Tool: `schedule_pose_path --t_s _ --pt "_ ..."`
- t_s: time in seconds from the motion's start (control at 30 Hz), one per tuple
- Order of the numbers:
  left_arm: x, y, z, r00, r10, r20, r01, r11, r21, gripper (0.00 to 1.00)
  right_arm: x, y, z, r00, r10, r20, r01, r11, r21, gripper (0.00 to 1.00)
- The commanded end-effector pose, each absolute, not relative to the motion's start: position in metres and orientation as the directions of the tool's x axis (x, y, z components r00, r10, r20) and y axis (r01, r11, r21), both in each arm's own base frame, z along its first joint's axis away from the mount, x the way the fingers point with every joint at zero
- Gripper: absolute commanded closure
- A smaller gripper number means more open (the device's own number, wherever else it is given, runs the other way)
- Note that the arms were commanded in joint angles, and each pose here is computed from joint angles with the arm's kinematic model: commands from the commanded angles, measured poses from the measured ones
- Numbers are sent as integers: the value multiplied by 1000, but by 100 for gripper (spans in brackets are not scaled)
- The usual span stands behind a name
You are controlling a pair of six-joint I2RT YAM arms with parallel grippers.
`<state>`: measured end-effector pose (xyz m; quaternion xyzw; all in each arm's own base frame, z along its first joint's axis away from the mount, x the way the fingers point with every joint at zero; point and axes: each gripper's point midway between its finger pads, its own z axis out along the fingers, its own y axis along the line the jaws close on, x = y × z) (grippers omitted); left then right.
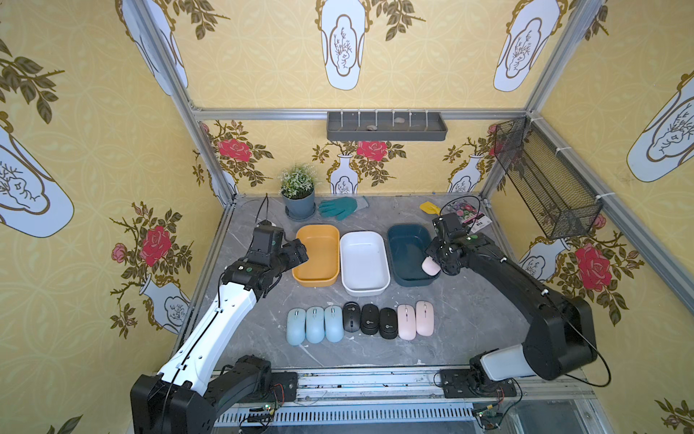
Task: Place the mice by color into the storage box
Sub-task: Place the mouse in the storage box.
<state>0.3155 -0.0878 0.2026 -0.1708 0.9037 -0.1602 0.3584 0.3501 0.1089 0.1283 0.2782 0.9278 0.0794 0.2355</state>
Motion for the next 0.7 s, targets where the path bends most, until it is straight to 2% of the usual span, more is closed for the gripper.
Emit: schedule_pose_path --t_s 0.0,0.3,0.67 --pt "319 -84 204 -672 -419 -611 -198 896 -397 12 390 131 127 -774 467 -428 355 879 318 38" --pt "327 -77 203 -663 -414 -623 -232 906 -355 11 450 169 98 -823 408 -394 278 896 347 38" --pt "336 -81 203 -670 -390 -631 -210 916 -343 11 464 175 64 -852 384 -356 274 907 321 37"
